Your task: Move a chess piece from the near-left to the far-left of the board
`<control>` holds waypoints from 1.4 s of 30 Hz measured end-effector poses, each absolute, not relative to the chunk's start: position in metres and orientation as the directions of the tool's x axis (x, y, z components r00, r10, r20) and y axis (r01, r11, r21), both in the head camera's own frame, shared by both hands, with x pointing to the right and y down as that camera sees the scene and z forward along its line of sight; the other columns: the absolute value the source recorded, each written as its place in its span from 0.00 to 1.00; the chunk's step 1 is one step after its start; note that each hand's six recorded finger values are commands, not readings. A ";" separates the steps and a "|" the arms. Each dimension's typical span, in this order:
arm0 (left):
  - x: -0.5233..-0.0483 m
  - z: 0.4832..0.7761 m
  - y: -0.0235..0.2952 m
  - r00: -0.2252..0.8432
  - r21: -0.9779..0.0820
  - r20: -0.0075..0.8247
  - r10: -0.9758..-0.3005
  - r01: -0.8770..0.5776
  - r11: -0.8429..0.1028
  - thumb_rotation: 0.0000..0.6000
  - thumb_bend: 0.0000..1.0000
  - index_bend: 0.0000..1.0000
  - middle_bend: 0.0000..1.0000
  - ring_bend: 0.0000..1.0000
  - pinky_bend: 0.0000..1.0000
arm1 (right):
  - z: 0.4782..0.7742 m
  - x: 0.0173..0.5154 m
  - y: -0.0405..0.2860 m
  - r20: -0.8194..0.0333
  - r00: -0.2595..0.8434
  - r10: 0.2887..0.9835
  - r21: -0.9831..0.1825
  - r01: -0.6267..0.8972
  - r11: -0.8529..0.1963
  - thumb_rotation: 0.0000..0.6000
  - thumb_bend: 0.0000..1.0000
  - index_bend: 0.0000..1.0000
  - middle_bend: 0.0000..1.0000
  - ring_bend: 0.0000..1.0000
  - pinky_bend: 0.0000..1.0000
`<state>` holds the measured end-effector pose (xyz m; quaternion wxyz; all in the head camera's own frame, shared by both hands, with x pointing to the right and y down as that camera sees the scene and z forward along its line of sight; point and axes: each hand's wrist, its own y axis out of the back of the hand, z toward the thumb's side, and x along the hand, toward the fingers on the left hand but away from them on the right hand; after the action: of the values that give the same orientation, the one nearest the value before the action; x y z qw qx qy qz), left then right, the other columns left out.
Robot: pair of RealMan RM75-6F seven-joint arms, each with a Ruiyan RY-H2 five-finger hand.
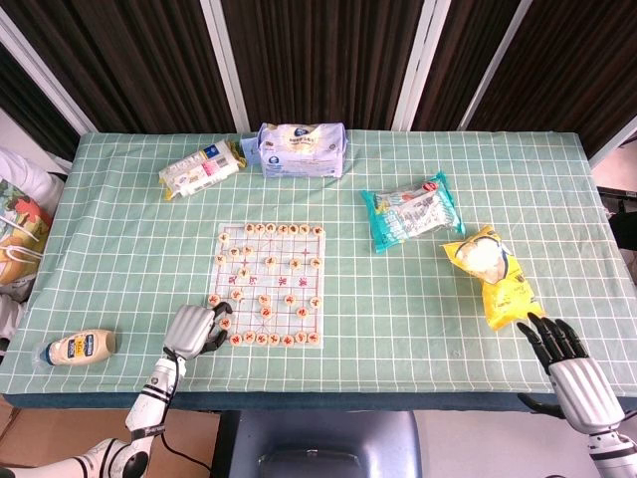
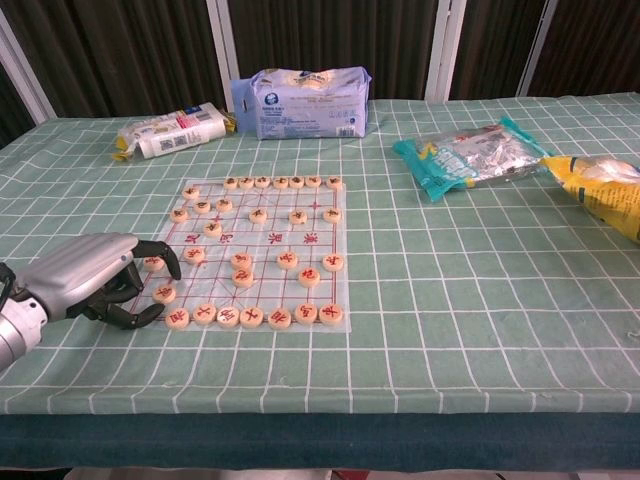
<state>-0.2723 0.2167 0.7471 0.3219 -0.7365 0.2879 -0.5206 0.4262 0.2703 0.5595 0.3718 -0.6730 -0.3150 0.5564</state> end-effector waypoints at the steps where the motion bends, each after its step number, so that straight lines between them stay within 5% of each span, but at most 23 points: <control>1: -0.273 0.747 0.217 0.291 -0.773 0.584 -0.758 -0.087 -0.628 1.00 0.35 0.40 1.00 1.00 1.00 | 0.560 0.426 0.270 -0.515 0.183 0.838 -0.851 0.010 -0.525 1.00 0.22 0.00 0.00 0.00 0.00; 15: -0.274 0.746 0.215 0.283 -0.778 0.583 -0.762 -0.078 -0.624 1.00 0.34 0.57 1.00 1.00 1.00 | 0.559 0.426 0.270 -0.513 0.183 0.839 -0.852 0.010 -0.523 1.00 0.22 0.00 0.00 0.00 0.00; 22: -0.273 0.740 0.210 0.287 -0.787 0.562 -0.775 -0.102 -0.608 1.00 0.34 0.57 1.00 1.00 1.00 | 0.560 0.426 0.270 -0.516 0.183 0.837 -0.851 0.007 -0.526 1.00 0.22 0.00 0.00 0.00 0.00; 42: -0.253 0.735 0.104 0.170 -0.832 0.490 -0.855 -0.203 -0.517 1.00 0.34 0.57 1.00 1.00 1.00 | 0.571 0.422 0.270 -0.539 0.184 0.822 -0.838 -0.021 -0.545 1.00 0.23 0.00 0.00 0.00 0.00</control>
<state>-0.2528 0.1036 0.7346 0.3130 -0.6978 0.3791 -0.5209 0.4217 0.2700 0.5707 0.3730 -0.6731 -0.2975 0.5651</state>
